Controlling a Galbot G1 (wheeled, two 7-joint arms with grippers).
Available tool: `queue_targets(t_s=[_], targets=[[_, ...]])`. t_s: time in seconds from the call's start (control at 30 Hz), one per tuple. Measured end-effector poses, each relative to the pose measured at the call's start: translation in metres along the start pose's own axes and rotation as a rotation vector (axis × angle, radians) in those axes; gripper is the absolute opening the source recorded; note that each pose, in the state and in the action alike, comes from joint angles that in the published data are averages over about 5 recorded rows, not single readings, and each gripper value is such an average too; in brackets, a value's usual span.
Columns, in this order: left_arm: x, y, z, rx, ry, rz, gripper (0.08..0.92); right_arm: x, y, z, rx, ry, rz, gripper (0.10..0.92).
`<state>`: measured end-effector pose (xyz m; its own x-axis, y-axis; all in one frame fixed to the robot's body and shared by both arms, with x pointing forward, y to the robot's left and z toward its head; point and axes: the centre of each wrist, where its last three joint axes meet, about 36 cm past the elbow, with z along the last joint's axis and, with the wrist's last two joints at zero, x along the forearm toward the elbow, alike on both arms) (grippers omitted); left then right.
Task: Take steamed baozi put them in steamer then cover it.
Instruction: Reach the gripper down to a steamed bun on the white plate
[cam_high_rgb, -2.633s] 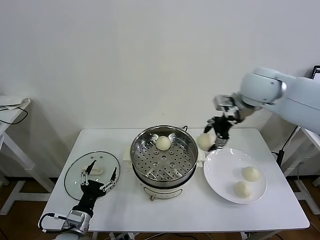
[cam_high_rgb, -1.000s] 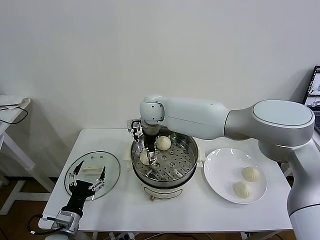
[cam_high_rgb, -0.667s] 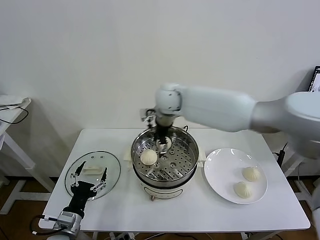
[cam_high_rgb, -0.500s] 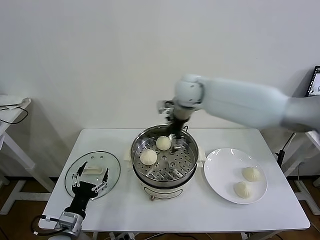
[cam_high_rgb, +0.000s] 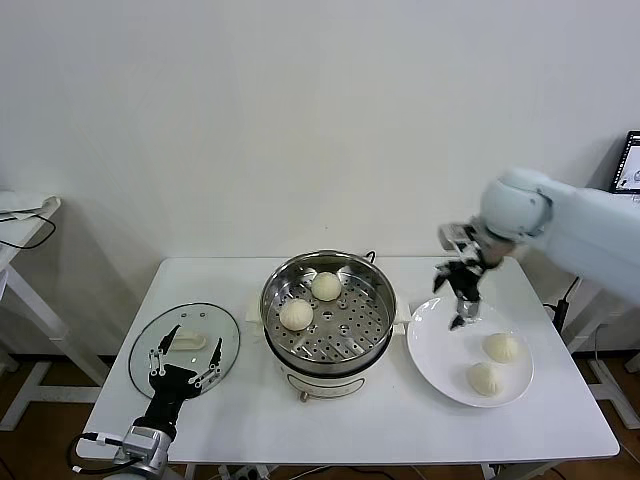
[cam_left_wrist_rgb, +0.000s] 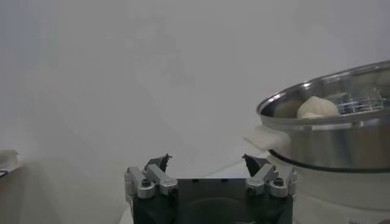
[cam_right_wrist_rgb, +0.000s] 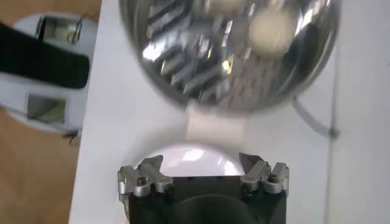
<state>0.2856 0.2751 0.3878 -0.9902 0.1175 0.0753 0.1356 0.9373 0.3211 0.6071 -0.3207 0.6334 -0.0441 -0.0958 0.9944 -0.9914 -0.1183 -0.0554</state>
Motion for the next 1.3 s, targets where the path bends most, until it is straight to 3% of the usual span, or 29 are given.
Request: queue_targets(t_s=[0.6, 1.3], targets=[[-0.006, -0.007, 0.009, 0.009, 0.015, 0.009, 0.823, -0.107, 0.027, 0.061, -0.014, 0.101, -0.074, 0.823], [-0.005, -0.007, 0.013, 0.003, 0.026, 0.011, 0.823, -0.153, 0.037, 0.072, -0.022, 0.126, -0.105, 0.823]])
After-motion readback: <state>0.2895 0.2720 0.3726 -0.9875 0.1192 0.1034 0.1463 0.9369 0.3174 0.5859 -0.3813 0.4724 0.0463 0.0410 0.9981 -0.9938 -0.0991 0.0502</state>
